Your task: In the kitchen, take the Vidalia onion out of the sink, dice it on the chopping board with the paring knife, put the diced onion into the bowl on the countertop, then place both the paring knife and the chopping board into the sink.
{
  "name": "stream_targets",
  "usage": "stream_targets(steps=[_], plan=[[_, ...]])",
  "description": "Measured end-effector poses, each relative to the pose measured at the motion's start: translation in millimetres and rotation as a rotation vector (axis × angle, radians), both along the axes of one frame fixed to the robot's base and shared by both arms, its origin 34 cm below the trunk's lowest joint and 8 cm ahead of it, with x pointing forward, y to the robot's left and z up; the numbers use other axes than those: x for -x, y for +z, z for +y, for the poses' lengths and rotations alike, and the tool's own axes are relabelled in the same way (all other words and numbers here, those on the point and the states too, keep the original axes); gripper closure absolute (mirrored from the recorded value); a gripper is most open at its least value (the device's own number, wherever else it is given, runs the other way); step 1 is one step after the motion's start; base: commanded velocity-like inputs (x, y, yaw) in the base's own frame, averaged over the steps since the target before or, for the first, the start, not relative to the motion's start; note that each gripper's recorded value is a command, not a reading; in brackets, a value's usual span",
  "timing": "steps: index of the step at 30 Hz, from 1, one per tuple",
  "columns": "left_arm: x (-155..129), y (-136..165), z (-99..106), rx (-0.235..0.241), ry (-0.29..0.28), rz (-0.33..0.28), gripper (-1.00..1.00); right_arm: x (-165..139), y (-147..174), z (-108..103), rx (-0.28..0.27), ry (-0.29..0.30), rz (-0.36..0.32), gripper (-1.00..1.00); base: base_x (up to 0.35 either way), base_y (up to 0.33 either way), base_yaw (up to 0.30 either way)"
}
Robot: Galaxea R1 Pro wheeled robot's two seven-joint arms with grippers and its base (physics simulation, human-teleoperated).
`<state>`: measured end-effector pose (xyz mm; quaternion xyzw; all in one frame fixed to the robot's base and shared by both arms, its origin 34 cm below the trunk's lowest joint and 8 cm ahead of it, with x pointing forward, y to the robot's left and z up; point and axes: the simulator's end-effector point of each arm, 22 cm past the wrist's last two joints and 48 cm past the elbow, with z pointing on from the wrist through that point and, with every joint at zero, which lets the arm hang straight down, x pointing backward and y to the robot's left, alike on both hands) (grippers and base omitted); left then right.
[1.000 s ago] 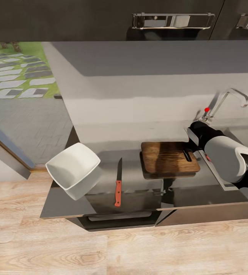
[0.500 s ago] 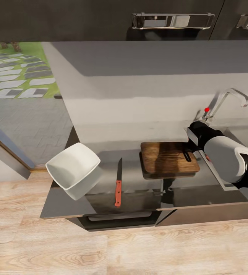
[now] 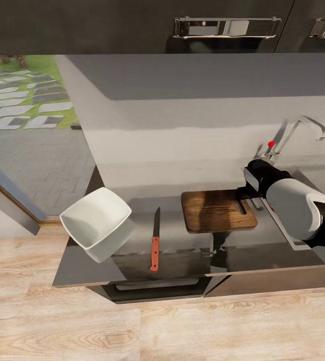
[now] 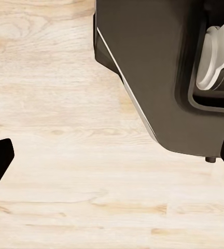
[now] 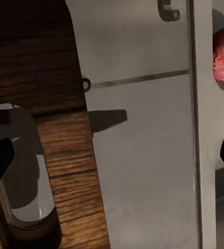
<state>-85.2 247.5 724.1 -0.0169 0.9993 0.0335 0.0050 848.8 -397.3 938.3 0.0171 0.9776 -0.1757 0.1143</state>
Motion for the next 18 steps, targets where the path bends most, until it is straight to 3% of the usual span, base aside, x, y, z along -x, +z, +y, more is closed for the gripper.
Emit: stream_targets(steps=[12, 18], plan=[[0.0, 0.0, -0.1, 0.000, 0.000, 0.000, -1.00, -0.1, -0.2, 0.2, -0.001, 0.000, 0.000, -1.00, -0.010, 0.000, 0.000], [2.8, 1.0, -0.2, 0.001, -0.001, 0.008, -1.00, -0.4, -0.7, 0.5, -0.002, 0.001, 0.001, -1.00, -0.224, 0.000, 0.000]])
